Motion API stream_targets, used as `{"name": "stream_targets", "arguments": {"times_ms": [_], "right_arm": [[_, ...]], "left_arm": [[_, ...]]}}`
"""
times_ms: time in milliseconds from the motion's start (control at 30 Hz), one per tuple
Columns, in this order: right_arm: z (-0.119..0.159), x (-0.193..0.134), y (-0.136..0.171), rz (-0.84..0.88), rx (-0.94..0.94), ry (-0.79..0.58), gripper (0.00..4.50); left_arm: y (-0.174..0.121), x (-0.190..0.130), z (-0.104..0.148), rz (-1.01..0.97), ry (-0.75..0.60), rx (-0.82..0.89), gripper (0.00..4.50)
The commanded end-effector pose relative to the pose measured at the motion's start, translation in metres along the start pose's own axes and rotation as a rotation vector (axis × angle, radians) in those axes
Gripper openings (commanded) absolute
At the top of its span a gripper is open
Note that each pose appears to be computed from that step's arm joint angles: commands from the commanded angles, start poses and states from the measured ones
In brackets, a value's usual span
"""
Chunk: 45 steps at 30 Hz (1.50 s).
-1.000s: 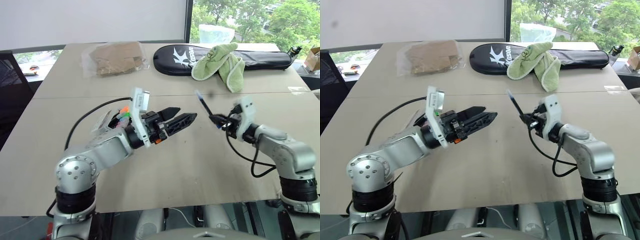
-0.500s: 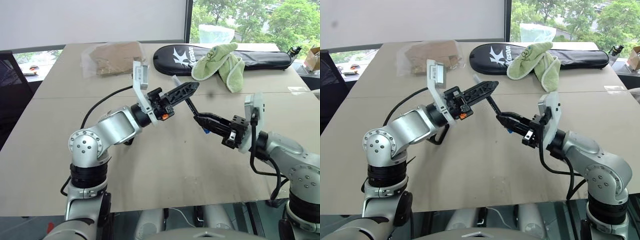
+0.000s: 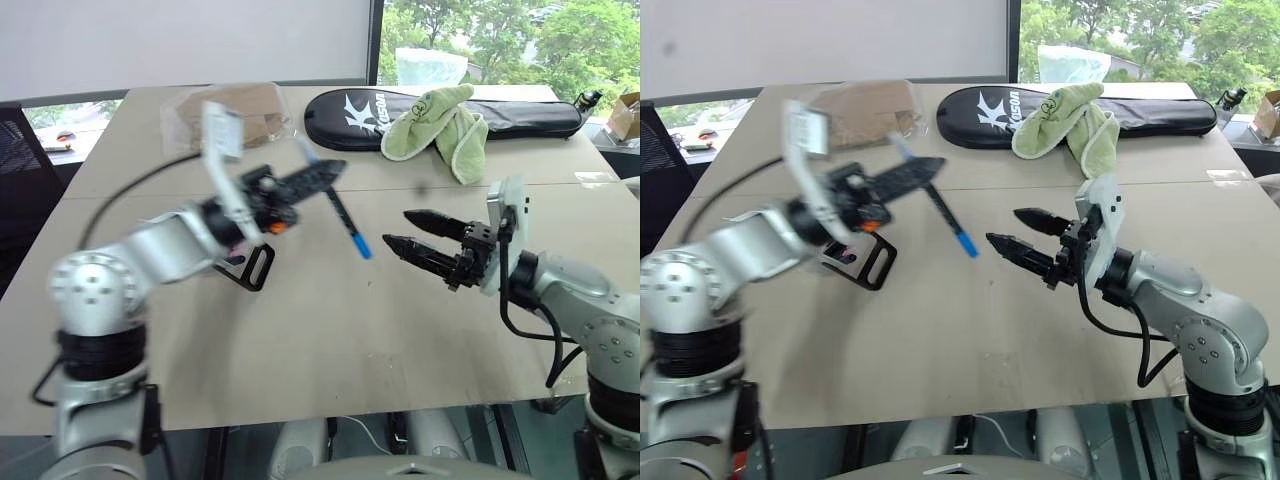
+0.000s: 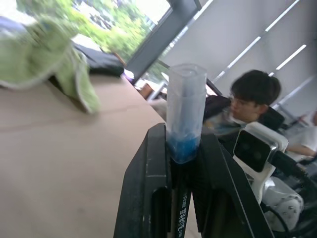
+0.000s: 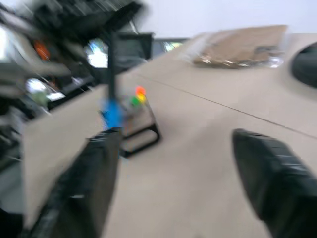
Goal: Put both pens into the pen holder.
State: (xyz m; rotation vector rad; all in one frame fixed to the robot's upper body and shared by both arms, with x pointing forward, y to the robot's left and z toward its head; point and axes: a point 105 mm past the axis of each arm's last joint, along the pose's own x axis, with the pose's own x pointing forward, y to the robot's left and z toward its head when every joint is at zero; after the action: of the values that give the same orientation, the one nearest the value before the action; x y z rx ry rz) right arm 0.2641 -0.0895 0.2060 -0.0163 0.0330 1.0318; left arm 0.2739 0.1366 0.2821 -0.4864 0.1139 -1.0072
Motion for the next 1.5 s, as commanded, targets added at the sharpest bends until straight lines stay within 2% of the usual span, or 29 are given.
{"name": "stream_targets", "arguments": {"times_ms": [33,200,400,533,600,767,833,867,967,1033,1100,1200,1300,1367,1500], "right_arm": [[0.003,-0.004,0.001,0.044,-0.197,0.052,4.47],[0.002,-0.008,0.009,0.125,-0.256,0.068,4.47],[-0.008,-0.007,0.012,0.127,-0.271,0.078,4.47],[-0.015,-0.009,0.011,0.115,-0.268,0.083,4.47],[-0.017,-0.010,0.010,0.109,-0.267,0.082,4.47],[-0.023,-0.012,0.011,0.099,-0.272,0.088,4.47],[-0.025,-0.012,0.012,0.098,-0.274,0.088,4.50],[-0.025,-0.012,0.013,0.098,-0.273,0.087,4.50],[-0.026,-0.012,0.014,0.099,-0.270,0.084,4.50],[-0.027,-0.012,0.015,0.100,-0.268,0.083,4.50],[-0.027,-0.012,0.015,0.099,-0.266,0.085,4.50],[-0.031,-0.013,0.012,0.078,-0.273,0.102,4.50],[-0.040,-0.013,-0.002,-0.019,-0.251,0.121,4.50],[-0.044,-0.015,-0.013,-0.110,-0.267,0.123,4.50],[-0.058,-0.033,-0.032,-0.301,-0.144,0.111,4.50]], "left_arm": [[0.000,-0.025,0.031,-0.012,0.015,0.150,0.01],[0.025,-0.051,0.047,0.115,0.224,0.502,0.01],[0.048,-0.071,0.038,0.142,0.443,0.667,0.01],[0.056,-0.069,0.035,0.126,0.522,0.773,0.01],[0.053,-0.061,0.034,0.086,0.501,0.759,0.01],[0.056,-0.053,0.023,0.032,0.569,0.864,0.01],[0.050,-0.048,0.018,-0.019,0.584,0.924,1.09],[0.048,-0.047,0.015,-0.042,0.593,0.931,1.34],[0.043,-0.046,0.011,-0.074,0.601,0.957,2.52],[0.038,-0.043,0.022,-0.059,0.506,0.885,3.60],[0.028,-0.042,0.026,-0.085,0.452,0.777,4.42],[0.004,-0.034,0.022,-0.165,0.352,0.619,4.42],[-0.006,-0.019,0.002,-0.172,0.272,0.577,4.42],[-0.004,-0.010,-0.011,-0.109,0.208,0.568,4.42],[0.010,-0.008,-0.051,0.060,0.144,0.569,4.42]]}}
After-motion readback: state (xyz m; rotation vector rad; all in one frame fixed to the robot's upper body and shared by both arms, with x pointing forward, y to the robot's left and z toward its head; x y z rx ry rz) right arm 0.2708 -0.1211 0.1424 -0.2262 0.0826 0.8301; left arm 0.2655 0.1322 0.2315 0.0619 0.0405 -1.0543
